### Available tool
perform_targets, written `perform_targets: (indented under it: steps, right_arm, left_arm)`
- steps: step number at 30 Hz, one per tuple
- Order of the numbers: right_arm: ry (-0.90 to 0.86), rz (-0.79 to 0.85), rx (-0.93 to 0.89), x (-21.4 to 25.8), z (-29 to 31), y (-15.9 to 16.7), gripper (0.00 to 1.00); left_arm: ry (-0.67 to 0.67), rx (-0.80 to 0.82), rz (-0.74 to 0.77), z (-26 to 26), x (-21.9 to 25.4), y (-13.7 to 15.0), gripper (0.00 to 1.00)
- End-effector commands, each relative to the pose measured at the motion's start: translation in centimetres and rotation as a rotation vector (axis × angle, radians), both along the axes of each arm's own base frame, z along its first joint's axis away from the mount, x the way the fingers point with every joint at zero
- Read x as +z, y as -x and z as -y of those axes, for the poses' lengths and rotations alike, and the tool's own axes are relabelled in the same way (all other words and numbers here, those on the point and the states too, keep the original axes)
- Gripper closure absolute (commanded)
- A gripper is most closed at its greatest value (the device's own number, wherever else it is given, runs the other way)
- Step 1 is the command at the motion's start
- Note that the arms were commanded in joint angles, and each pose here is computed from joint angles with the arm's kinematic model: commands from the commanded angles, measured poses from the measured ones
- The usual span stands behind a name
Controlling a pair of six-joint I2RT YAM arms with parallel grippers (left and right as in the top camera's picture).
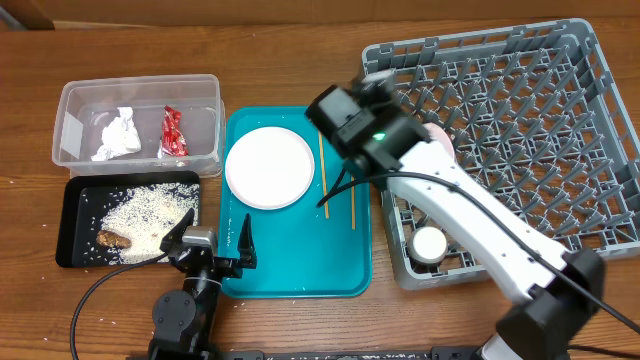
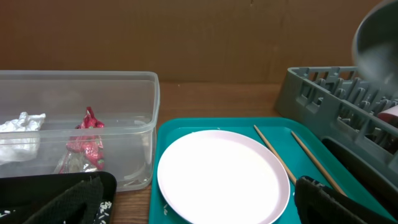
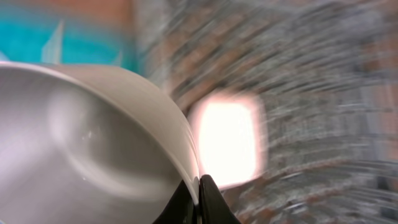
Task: Sort waste into correct bins and load items into the dishwasher
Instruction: 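Place the white bowl into the dish rack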
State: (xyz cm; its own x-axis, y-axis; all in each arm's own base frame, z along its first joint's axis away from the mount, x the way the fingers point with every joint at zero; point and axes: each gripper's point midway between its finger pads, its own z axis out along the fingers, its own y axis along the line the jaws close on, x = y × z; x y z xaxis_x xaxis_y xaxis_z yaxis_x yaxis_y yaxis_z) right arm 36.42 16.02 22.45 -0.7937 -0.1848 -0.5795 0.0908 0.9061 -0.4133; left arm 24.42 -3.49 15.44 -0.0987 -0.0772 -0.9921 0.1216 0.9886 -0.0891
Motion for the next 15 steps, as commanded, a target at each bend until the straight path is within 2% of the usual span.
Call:
perform_targets:
  steps: [1,8,15]
  right_arm:
    - [0.196,0.396,-0.297,7.3,7.2,-2.2,0.96]
    - [0.323,0.318,-0.518,5.9,16.9,-3.6,0.96]
    - [0.287,0.104,-0.636,-0.2,22.6,-2.5,0.96]
  left_arm:
    - [-0.025,-0.003,0.004,0.0,-0.1,0.0,0.0]
    - [-0.025,-0.003,0.004,0.0,-0.1,0.0,0.0]
    - [-0.025,-0.003,0.004,0.0,-0.1,0.0,0.0]
